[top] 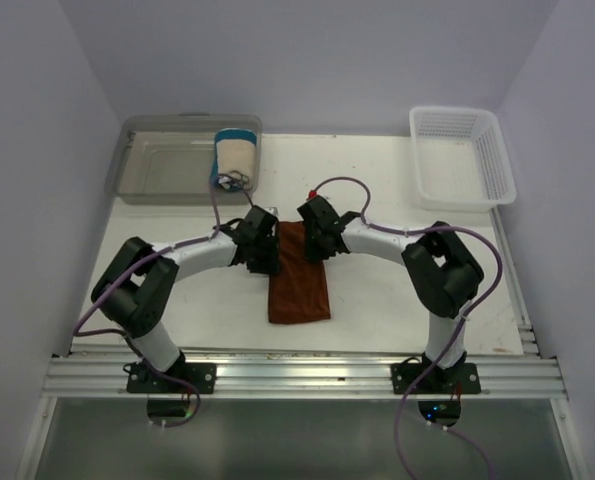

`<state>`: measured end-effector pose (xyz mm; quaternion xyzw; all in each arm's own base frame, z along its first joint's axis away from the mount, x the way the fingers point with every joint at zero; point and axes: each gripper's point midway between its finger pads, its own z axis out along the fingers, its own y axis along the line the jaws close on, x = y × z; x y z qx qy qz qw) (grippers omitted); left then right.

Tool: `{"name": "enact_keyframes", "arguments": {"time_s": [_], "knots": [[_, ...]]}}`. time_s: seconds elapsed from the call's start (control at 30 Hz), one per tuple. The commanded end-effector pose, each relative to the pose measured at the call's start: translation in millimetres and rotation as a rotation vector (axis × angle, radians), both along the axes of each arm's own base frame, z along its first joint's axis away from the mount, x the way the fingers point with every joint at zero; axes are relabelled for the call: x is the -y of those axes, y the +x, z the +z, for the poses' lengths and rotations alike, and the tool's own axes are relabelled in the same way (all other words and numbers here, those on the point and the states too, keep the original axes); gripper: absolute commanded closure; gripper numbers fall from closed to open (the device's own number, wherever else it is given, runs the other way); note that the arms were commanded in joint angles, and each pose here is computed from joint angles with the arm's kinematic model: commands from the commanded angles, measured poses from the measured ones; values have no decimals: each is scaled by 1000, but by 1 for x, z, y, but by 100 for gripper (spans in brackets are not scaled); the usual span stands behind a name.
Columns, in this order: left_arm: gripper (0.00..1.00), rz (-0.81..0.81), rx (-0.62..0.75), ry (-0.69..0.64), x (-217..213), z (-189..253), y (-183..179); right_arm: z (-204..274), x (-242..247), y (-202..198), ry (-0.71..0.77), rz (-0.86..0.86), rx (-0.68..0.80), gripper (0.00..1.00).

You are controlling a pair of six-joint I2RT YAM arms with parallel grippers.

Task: Roll the towels
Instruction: Fold the towel

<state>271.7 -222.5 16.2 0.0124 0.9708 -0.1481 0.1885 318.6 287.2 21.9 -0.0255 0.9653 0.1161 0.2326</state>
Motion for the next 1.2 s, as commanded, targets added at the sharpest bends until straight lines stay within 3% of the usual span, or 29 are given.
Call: {"name": "enact_keyframes", "arguments": {"time_s": [0.0, 0.2, 0.33, 0.47, 0.57, 0.7, 0.87, 0.97, 1.17], "knots": [[64, -19, -12, 100, -11, -19, 6, -8, 7, 12, 14, -82, 5, 86], [65, -11, 23, 144, -13, -3, 37, 1, -3, 26, 20, -76, 12, 86], [65, 4, 93, 147, -17, 38, 45, 43, -6, 41, 35, -58, 105, 86], [64, 27, 108, 132, -29, 60, 28, 93, 3, 32, 99, -57, 201, 82], [64, 18, 96, 65, -28, 65, 7, 100, 12, 6, 121, -37, 202, 80], [64, 0, 48, -24, -30, 59, -30, 79, 18, -50, 80, 11, 160, 76], [64, -76, 56, -183, 2, 68, -44, 59, -4, -105, 113, 78, 84, 77], [63, -115, 30, -240, 14, 52, -51, 48, -7, -112, 145, 69, 62, 77], [65, -95, -56, -158, 3, 15, -59, 12, 5, -113, 40, 48, 17, 79]]}}
